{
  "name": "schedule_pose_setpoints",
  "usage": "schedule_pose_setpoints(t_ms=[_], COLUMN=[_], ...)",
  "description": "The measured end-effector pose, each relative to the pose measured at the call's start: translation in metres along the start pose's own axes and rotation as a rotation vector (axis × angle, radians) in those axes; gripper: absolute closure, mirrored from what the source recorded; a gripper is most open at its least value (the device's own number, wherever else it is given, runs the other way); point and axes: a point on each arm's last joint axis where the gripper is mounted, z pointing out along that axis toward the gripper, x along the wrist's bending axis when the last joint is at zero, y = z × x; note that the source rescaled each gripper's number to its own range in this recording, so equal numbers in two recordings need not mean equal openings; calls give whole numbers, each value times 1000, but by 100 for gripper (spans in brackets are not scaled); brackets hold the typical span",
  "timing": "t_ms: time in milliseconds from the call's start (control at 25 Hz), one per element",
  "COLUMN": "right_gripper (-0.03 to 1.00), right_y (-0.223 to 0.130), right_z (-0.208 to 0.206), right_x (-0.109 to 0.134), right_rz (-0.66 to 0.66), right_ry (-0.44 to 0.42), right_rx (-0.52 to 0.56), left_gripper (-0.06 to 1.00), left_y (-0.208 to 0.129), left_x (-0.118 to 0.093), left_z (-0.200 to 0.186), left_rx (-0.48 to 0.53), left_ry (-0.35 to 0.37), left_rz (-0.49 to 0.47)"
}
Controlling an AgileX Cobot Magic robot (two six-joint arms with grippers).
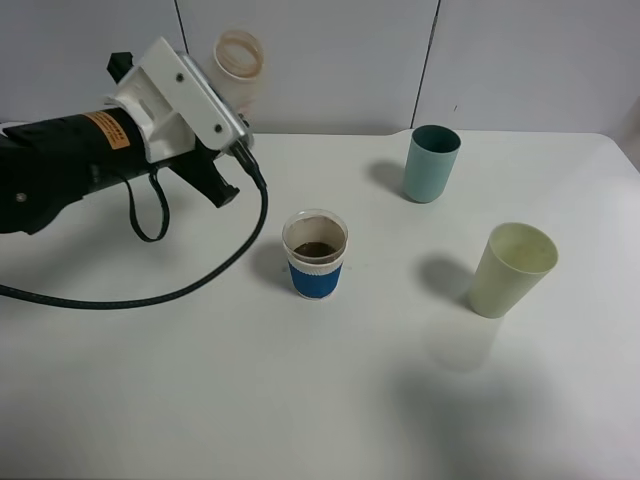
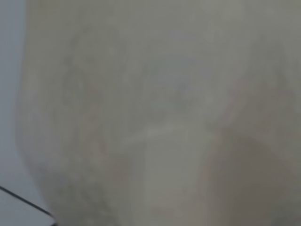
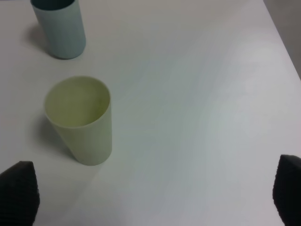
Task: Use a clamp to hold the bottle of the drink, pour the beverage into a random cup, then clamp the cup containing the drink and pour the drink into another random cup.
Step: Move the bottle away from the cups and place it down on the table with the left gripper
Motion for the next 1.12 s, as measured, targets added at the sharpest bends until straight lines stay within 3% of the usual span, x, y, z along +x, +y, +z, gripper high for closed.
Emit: schedule_pose_setpoints(t_ms=[120,240,360,600,840,1120], right_gripper=[-3,-3,-3,-3,-3,-3], right_y=[0,0,0,0,0,0], right_z=[0,0,0,0,0,0], right_x=[0,0,0,0,0,0], right_rz=[0,0,0,0,0,0], right_ry=[0,0,0,0,0,0], right_rx=[0,0,0,0,0,0], left_gripper=[91,91,91,91,91,91], left_y=[-11,-23,-36,-67,-101,-133], left_x=[15,34,55,82,83,64], left_z=[-4,-10,-21,-37,-33,-18], left_rx=[-11,-24,-67,-49,-25,-38], left_ry=[-64,-69,-9,85,89,40], left_rz=[-97,-246,-363,-417,-485,-462])
